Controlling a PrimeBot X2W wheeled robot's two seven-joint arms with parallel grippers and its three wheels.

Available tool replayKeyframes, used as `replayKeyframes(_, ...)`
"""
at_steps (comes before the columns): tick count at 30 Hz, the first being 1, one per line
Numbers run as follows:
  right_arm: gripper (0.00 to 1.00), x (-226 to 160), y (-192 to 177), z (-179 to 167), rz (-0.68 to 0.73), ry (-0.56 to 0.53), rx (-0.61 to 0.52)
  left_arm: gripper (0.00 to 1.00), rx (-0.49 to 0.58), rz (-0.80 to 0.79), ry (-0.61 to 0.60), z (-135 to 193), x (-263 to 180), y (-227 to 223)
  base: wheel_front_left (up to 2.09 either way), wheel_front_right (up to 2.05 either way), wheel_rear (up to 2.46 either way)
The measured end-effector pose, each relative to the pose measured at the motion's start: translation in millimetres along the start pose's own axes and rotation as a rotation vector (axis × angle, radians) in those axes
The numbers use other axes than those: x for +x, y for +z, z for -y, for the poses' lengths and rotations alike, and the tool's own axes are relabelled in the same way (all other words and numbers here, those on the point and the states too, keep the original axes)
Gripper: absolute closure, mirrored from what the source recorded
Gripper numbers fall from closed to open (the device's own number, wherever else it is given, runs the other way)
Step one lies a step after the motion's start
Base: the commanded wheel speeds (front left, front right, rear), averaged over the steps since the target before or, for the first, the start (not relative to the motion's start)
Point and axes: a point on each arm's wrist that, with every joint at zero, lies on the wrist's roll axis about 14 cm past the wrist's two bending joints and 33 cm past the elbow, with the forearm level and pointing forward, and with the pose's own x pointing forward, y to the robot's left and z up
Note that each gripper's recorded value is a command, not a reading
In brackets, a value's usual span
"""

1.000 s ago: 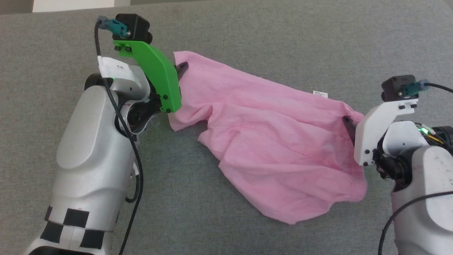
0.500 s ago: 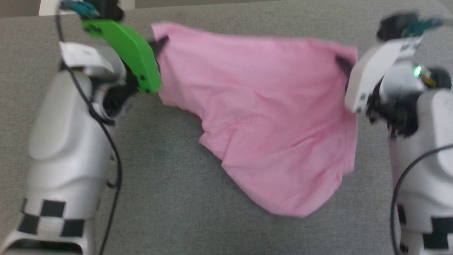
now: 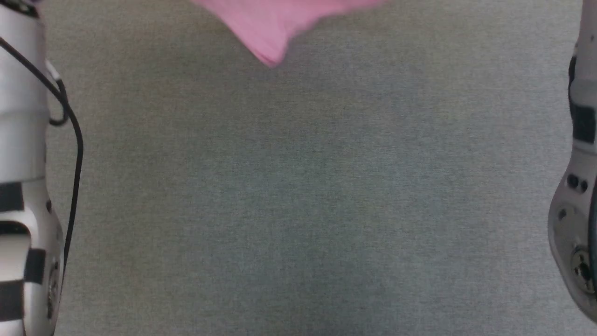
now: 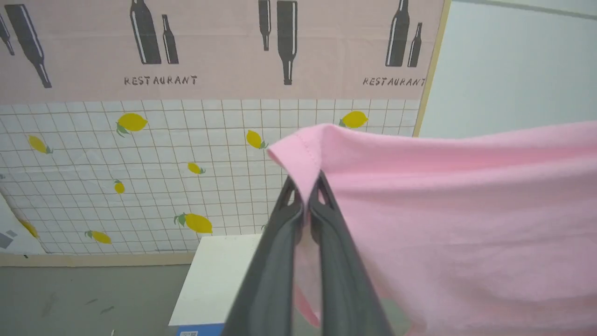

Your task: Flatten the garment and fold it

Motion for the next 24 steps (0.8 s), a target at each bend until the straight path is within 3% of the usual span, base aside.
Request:
replayKeyframes(5, 1.00, 21.1, 9.3, -10.1, 0.084, 0.020, -0.006, 1.00, 0.025, 0.153, 0.066, -24.1, 2.3, 18.1, 0.00, 0.00, 0.00)
replayKeyframes(12, 1.00, 31.3, -39.4, -26.2, -0.005, 0.077, 0.056, 1.00, -0.040, 0.149, 0.096, -41.5, -9.0, -15.0, 0.00, 0.00, 0.00)
replayKeyframes(17, 1.00, 10.6, -85.0, -29.4, -0.079, 0.111, 0.146, 1.00, -0.086, 0.065, 0.093, -38.9, -33.7, -56.5, 0.00, 0.00, 0.00)
replayKeyframes(24, 1.00, -50.3, -118.0, -40.9, -0.119, 0.182, 0.226, 1.00, -0.168, 0.006, 0.090, -29.2, -88.7, -87.7, 0.00, 0.00, 0.00)
